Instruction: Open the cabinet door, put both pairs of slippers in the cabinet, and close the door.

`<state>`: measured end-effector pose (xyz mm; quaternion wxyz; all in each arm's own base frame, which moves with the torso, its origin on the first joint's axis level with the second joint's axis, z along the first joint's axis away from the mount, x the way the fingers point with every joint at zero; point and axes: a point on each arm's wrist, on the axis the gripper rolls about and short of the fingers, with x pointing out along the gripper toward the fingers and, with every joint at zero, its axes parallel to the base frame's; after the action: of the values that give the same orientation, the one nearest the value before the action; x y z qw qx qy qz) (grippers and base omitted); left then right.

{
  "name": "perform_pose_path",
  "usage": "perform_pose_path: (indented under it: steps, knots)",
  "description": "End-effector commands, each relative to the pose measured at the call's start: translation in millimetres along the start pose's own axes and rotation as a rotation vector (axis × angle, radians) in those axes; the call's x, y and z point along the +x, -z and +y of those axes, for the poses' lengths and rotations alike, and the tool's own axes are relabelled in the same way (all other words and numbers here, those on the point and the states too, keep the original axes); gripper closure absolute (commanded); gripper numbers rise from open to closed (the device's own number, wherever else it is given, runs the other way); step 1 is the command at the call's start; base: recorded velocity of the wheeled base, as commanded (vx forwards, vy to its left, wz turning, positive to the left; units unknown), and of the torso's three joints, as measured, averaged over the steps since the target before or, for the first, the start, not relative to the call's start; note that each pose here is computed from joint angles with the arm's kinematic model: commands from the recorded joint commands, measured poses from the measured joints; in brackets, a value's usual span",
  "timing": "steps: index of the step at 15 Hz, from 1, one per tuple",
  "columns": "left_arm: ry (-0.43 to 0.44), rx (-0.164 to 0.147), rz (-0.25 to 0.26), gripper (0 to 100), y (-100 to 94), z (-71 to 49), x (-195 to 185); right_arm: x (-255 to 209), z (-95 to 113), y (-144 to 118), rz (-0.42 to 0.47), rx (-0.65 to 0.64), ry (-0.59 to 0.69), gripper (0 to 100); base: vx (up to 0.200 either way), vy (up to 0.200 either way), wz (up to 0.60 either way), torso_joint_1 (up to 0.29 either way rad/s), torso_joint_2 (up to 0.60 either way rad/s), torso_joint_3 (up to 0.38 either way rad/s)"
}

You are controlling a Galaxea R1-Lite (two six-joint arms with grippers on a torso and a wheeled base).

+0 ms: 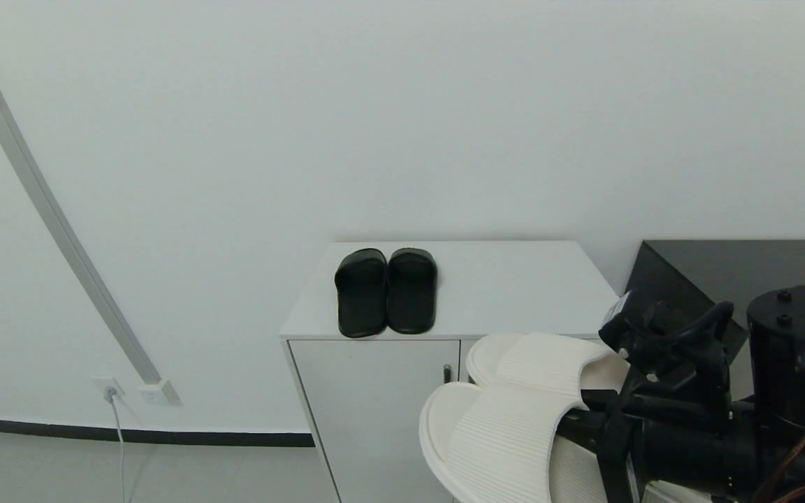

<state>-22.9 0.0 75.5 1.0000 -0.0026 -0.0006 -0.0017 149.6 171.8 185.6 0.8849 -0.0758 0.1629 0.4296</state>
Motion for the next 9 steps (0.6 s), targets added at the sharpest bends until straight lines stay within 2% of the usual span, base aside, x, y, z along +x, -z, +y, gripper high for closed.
perform_pose_path:
  steps: [1, 4, 5, 9]
  knots:
    - [0.000, 0.000, 0.003, 100, 0.1, 0.0, 0.1, -4.5, 0.4, -0.4, -0.009, -0.001, 0.000, 100, 0.000, 0.000, 0.00, -0.129, 0.28, 0.173]
    - [0.003, -0.001, 0.003, 100, 0.1, -0.1, 0.1, -6.1, 0.5, 1.7, -0.006, -0.002, -0.002, 100, 0.000, 0.000, 0.00, -0.154, 0.38, 0.207]
    - [0.003, -0.001, 0.003, 0, 0.1, -0.1, 0.1, -6.1, 0.6, 2.3, -0.003, -0.002, -0.003, 100, 0.000, 0.000, 0.00, -0.217, 0.48, 0.271]
    - [0.001, 0.000, 0.003, 0, 0.1, 0.0, 0.1, -4.7, 0.8, 5.9, 0.013, -0.003, -0.004, 100, 0.000, 0.000, 0.00, -0.226, 0.55, 0.314]
